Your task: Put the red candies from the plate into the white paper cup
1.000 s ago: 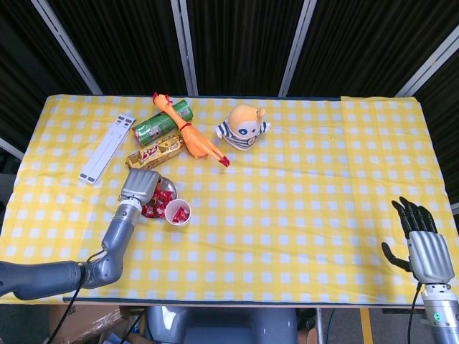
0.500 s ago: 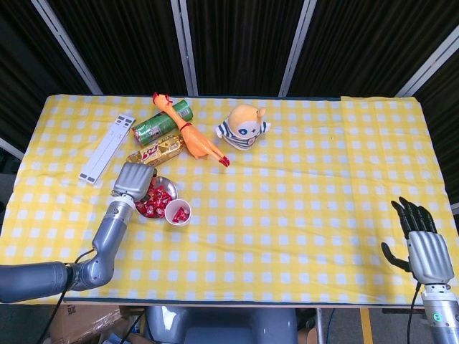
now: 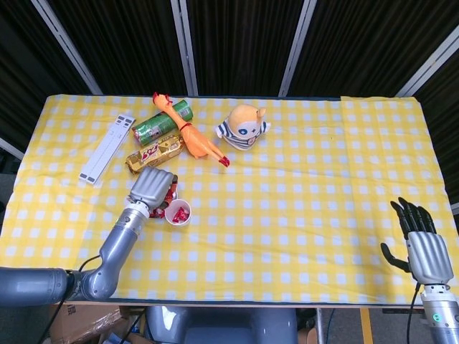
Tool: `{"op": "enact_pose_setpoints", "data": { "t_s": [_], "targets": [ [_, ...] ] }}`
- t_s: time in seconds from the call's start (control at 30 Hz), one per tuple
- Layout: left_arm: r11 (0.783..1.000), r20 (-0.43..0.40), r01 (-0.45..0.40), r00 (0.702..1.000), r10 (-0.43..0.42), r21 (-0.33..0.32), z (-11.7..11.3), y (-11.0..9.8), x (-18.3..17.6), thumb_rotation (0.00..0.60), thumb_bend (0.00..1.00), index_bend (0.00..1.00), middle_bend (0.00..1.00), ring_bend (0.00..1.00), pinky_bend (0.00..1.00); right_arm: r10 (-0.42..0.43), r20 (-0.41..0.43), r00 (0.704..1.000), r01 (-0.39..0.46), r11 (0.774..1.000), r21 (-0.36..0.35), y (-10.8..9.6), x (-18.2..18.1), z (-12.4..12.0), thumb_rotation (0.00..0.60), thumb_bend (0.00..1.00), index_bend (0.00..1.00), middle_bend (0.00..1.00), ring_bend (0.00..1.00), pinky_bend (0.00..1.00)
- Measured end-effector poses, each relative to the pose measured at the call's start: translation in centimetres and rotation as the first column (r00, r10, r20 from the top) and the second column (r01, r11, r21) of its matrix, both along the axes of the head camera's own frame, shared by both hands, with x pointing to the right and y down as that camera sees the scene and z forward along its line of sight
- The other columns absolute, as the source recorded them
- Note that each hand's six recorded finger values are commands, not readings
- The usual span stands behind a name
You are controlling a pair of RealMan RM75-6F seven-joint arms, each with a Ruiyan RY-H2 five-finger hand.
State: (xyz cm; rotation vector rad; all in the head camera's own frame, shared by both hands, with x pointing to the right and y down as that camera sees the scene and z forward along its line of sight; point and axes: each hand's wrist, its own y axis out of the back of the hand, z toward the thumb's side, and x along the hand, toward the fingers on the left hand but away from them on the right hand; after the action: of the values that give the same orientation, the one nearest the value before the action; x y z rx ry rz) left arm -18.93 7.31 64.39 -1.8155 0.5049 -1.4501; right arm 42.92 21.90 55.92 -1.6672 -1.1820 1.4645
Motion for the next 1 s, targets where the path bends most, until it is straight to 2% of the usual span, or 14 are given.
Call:
{"op": "enact_pose_setpoints", "data": {
  "t_s": [0.3,0.67,1.0],
  "targets": [
    [0.999,-0.021,-0.036,0.999,0.036,-0.038,0.4,1.9,2.5,0.6,0.46,0.57,0.63,0.92,0.95,0.009,0.006,1.0,-0.009,1.0,0.002,-0.1,0.2,-0.1,0.6,0.41,0.0,0.0,0.0,0.0],
    [0.997,0.013,-0.041,0.999,0.042,-0.063,0.9,2.7,2.3,0.6,0.42,0.54,0.62,0.92,0.95,0.007,0.01,1.0,-0.007,1.0,0.004,-0.1,0.2,-0.1,0.6,0.41,0.0,0.0,0.0,0.0],
    [0.997,0.018,-0.041,0.999,0.043,-0.072,1.2,3.0,2.3,0.6,0.36,0.46,0.52,0.92,0.95,0.005,0.009,1.0,-0.005,1.0,0.005,-0.1,0.1,-0.2,0.6,0.41,0.0,0.0,0.0,0.0]
  ]
}}
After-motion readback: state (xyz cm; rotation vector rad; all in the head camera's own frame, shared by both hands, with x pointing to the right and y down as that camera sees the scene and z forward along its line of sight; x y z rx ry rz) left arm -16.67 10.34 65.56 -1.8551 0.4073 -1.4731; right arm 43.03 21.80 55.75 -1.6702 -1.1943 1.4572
